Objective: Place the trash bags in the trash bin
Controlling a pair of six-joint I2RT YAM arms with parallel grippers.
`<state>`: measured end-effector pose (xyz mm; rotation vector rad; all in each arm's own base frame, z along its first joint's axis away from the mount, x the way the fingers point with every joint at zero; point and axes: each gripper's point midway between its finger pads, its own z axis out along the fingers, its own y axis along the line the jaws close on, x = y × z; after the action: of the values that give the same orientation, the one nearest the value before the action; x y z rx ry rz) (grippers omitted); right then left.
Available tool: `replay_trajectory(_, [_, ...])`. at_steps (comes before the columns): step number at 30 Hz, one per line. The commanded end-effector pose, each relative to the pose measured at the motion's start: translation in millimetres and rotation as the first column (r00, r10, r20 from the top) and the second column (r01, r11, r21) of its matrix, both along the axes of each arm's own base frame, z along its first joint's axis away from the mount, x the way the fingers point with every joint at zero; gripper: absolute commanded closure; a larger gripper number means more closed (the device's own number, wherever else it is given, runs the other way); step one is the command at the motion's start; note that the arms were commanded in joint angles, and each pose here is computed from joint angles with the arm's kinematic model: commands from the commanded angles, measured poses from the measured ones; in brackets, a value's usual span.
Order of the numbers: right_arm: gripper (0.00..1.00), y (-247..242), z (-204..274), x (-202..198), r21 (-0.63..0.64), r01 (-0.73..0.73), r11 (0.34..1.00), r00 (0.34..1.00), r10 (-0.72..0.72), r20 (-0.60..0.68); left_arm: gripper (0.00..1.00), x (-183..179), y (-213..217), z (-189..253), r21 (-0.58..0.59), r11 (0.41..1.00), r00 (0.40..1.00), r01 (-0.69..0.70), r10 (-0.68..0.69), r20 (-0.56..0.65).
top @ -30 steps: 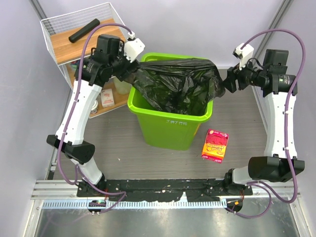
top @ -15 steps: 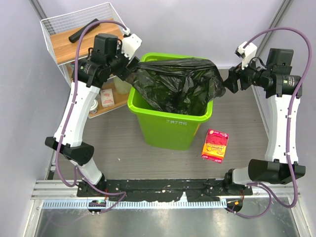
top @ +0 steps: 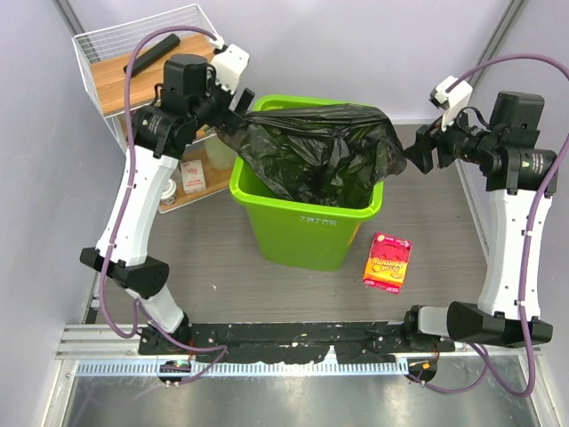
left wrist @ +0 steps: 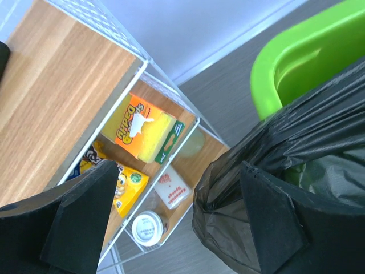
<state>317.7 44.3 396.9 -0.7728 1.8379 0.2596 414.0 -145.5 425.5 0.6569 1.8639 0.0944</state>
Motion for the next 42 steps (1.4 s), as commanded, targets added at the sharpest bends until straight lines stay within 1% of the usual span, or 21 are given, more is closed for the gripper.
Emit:
replay_trajectory(1, [0.31, 1.9, 16.4, -2.0, 0.004, -0.012, 1.000, 0.998, 0.012, 0.059, 0.11, -4.8, -3.6, 49.7, -0.101, 0.994, 0.988, 0.032, -0.017, 0.151])
replay_trajectory(4, [0.31, -0.8, 16.0, 6.8, 0.005, -0.002, 1.000, 0.999, 0.001, 0.049, 0.19, 0.7, -10.0, 40.7, -0.086, 0.995, 0.991, 0.055, -0.044, 0.127])
replay_trajectory(7, [0.31, -2.7, 20.0, 12.3, 0.004, 0.007, 1.000, 0.999, -0.007, 0.054, 0.26, 6.4, -19.7, 21.6, -0.066, 0.994, 0.994, 0.092, -0.087, 0.070])
replay_trajectory(12, [0.31, -7.2, 28.0, 18.4, -0.008, 0.028, 1.000, 0.997, -0.027, 0.073, 0.28, 8.1, -34.2, 1.5, -0.062, 0.985, 0.987, 0.160, -0.160, 0.004])
replay_trajectory(16, [0.31, -11.2, 37.5, 23.3, -0.016, 0.049, 0.999, 0.995, -0.047, 0.086, 0.35, 13.1, -36.4, -7.8, -0.032, 0.984, 0.984, 0.176, -0.176, -0.014])
replay_trajectory(18, [0.31, -11.4, 38.6, 25.6, -0.013, 0.052, 0.999, 0.995, -0.050, 0.084, 0.41, 16.4, -36.6, -10.6, -0.019, 0.984, 0.984, 0.176, -0.176, -0.017])
replay_trajectory(22, [0.31, -13.6, 40.9, 28.7, -0.012, 0.064, 0.998, 0.994, -0.063, 0.085, 0.65, 20.6, -37.6, -10.5, -0.018, 0.983, 0.983, 0.182, -0.182, -0.015])
replay_trajectory(26, [0.31, -14.9, 36.3, 33.8, -0.007, 0.071, 0.997, 0.995, -0.070, 0.072, 0.91, 24.8, -38.2, -3.0, -0.027, 0.984, 0.984, 0.177, -0.177, 0.017])
replay_trajectory(27, [0.31, -15.9, 34.8, 37.5, -0.004, 0.075, 0.997, 0.995, -0.075, 0.068, 0.97, 26.6, -37.6, -2.0, -0.028, 0.984, 0.985, 0.173, -0.173, 0.024])
replay_trajectory(28, [0.31, -15.8, 32.5, 41.8, 0.001, 0.076, 0.997, 0.995, -0.076, 0.061, 1.00, 28.6, -38.0, -0.1, -0.029, 0.985, 0.985, 0.171, -0.170, 0.034])
replay_trajectory(33, [0.32, -16.1, 35.6, 54.8, 0.032, 0.084, 0.996, 0.995, -0.086, 0.059, 1.00, 42.3, -33.5, 12.9, -0.060, 0.989, 0.987, 0.135, -0.130, 0.094])
replay_trajectory(36, [0.32, -15.3, 36.0, 61.6, 0.049, 0.081, 0.996, 0.995, -0.084, 0.056, 1.00, 57.7, -23.2, 20.3, -0.079, 0.995, 0.989, 0.068, -0.057, 0.134])
replay_trajectory(42, [0.33, -11.4, 38.6, 76.3, 0.090, 0.065, 0.994, 0.995, -0.071, 0.065, 1.00, 90.3, -18.0, 24.7, -0.114, 0.993, 0.982, -0.005, 0.027, 0.189])
